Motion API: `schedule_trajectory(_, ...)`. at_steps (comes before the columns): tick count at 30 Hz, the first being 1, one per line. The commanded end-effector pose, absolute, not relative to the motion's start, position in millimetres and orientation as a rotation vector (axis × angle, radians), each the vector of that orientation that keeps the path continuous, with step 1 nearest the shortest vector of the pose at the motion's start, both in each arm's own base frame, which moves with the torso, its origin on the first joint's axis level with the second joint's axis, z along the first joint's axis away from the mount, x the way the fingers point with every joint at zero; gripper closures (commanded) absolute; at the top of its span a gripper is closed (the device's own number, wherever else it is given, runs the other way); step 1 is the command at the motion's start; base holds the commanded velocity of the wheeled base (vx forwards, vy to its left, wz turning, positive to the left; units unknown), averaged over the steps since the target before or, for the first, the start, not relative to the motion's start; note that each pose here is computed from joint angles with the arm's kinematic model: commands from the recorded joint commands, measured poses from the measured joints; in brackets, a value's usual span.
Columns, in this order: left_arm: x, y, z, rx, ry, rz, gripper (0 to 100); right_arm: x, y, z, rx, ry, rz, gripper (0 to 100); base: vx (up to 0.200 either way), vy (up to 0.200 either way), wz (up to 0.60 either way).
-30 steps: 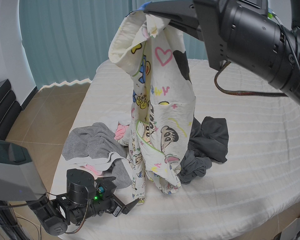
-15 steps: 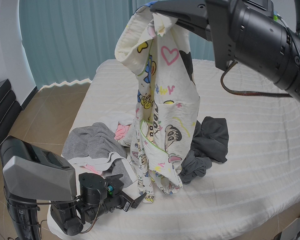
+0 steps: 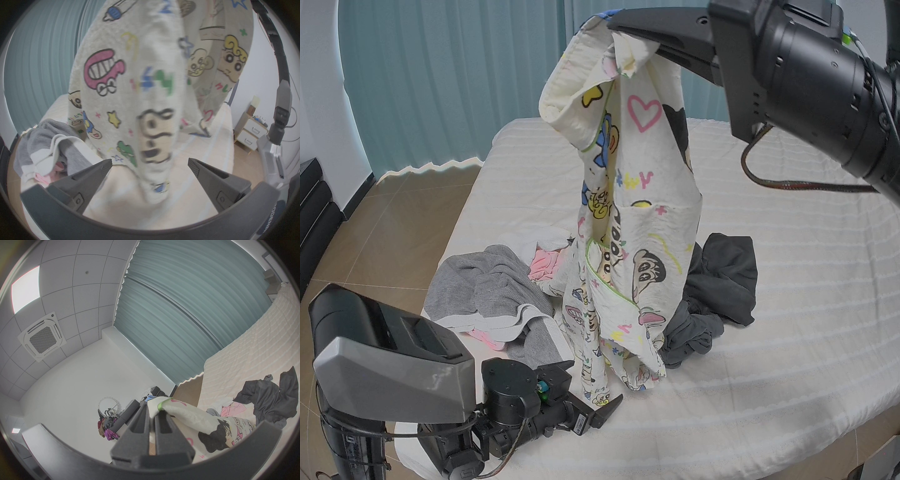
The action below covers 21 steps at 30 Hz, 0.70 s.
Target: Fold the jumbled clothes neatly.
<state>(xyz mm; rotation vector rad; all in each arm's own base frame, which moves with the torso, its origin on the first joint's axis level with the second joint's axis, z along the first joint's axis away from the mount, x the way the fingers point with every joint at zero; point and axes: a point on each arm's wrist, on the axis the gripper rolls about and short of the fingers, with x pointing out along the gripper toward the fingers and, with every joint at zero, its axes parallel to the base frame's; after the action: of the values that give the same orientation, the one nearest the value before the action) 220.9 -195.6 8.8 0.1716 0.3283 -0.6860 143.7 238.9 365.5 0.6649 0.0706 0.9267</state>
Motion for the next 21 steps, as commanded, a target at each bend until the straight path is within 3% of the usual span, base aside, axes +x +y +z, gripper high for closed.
schedule_trajectory(1,208.5,-210.8,16.1,0.117,0.313,-0.735,0,144.9,238.7,365.0,0.665,0.071,0.923,100,0.0,0.0,0.0)
schedule_trajectory(11,232.9,-200.0,-0.7,0.226,0.304,-0.612,0,144.2,237.5,365.4,0.672,0.073,0.923,100,0.0,0.0,0.0)
schedule_trajectory(21,261.7,-212.7,-1.7,0.179,0.231,-0.558,0,144.0,237.1,365.1,0.672,0.073,0.923,100,0.0,0.0,0.0)
